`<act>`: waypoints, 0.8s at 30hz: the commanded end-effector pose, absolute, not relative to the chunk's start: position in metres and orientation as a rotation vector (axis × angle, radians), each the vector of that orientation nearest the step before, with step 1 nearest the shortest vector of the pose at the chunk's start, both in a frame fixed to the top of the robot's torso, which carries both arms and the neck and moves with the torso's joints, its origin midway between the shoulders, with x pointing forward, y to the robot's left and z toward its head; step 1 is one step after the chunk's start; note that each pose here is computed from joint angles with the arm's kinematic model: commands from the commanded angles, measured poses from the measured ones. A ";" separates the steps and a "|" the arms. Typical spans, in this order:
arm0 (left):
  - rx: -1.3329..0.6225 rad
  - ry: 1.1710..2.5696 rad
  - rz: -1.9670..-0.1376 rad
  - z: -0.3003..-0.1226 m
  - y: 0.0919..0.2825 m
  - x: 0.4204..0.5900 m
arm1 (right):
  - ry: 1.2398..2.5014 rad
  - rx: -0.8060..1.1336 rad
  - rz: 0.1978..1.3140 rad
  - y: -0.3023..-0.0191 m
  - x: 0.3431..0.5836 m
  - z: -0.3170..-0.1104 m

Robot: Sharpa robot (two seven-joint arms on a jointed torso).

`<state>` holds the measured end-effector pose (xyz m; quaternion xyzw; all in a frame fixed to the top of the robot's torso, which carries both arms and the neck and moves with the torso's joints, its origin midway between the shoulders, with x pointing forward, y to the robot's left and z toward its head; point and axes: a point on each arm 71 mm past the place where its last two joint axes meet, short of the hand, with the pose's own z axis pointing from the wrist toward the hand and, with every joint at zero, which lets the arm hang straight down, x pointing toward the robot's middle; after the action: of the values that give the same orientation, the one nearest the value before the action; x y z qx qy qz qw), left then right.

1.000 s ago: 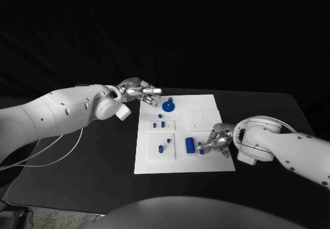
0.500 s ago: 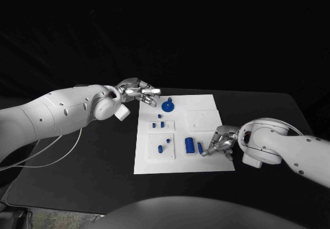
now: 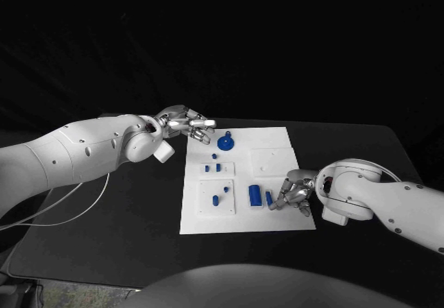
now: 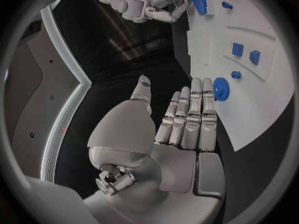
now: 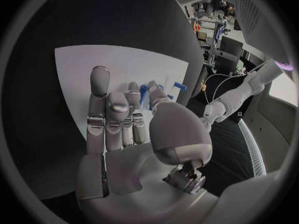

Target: Assemble the parts on the task board

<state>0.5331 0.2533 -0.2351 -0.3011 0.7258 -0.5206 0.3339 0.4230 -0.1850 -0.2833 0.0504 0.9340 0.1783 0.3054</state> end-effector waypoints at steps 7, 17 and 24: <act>-0.778 1.903 -1.379 -0.235 0.251 0.532 | 2.469 0.145 0.424 -0.187 0.429 -0.288; -0.778 1.905 -1.378 -0.235 0.250 0.532 | 2.475 0.168 0.438 -0.182 0.433 -0.292; -0.778 1.907 -1.379 -0.235 0.250 0.532 | 2.478 0.173 0.442 -0.179 0.434 -0.294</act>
<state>0.5330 0.2530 -0.2356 -0.3007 0.7269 -0.5202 0.3325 0.4341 -0.1790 -0.2928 0.0637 0.9349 0.1673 0.3064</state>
